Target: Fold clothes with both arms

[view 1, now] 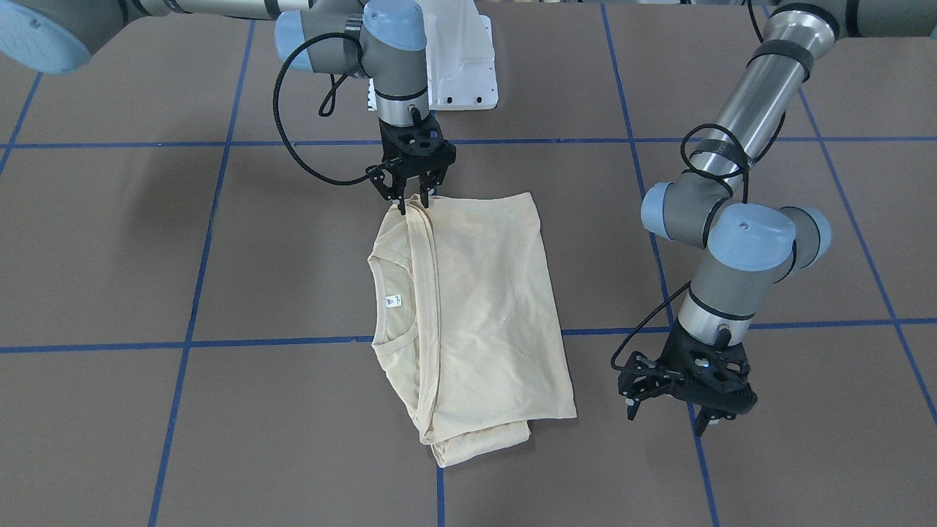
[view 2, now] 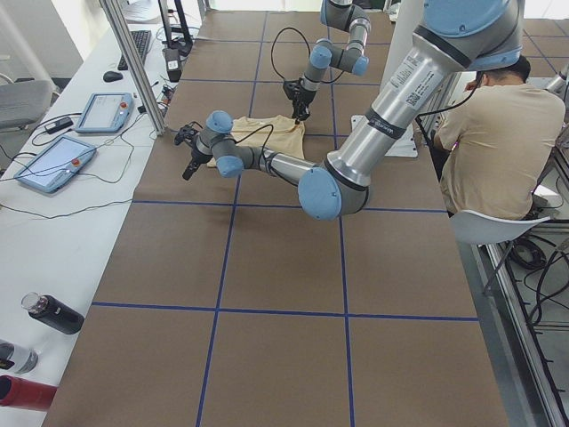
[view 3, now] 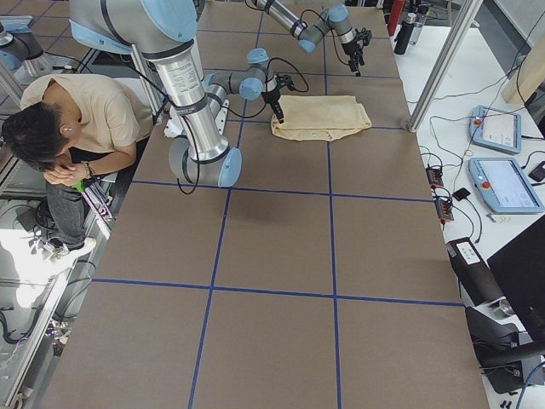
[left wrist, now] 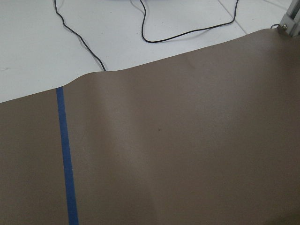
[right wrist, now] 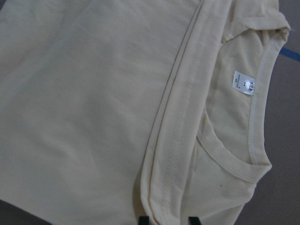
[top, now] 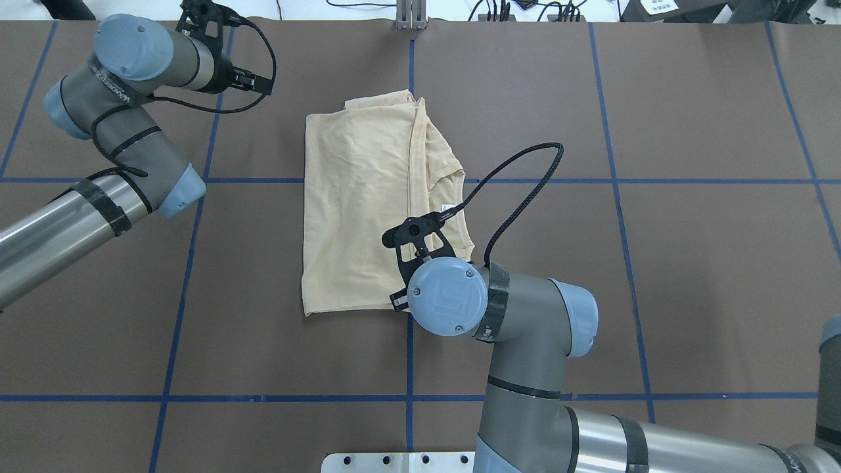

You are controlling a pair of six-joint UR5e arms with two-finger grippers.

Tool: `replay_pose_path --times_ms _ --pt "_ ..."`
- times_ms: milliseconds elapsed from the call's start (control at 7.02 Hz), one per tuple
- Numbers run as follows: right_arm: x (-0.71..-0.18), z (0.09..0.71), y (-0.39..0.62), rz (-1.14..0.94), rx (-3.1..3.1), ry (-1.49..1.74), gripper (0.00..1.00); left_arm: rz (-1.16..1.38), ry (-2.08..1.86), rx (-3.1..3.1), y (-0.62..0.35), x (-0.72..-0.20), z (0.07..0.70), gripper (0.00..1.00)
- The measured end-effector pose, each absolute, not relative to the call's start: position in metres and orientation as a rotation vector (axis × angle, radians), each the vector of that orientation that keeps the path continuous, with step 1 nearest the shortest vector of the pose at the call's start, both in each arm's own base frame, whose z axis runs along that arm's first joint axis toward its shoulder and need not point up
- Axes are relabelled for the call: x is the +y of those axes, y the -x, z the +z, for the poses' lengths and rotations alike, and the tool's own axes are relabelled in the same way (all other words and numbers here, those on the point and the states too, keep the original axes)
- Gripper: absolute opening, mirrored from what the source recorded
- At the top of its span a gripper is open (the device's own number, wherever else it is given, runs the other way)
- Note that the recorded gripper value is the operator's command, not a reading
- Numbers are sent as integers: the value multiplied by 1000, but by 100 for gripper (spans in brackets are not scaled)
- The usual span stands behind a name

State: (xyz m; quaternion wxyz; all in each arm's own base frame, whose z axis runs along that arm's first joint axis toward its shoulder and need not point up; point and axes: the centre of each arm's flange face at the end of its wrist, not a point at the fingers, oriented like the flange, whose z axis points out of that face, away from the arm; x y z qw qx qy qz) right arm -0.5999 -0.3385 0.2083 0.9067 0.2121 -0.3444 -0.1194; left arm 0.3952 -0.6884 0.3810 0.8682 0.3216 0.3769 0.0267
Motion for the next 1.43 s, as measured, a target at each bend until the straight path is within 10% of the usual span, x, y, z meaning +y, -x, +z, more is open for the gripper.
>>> replay_pose_path --times_ms 855,998,1140,1425 --pt "-333 239 562 -183 -723 -415 0 51 -672 793 -396 -688 381 100" --pt "-315 251 557 -111 -738 -382 21 51 -673 794 -396 -688 380 100" --pt "-290 257 565 -23 -752 -353 99 51 -673 795 -397 -687 380 100" --pt "-265 257 577 88 -770 -340 100 52 -673 796 -397 -687 380 100"
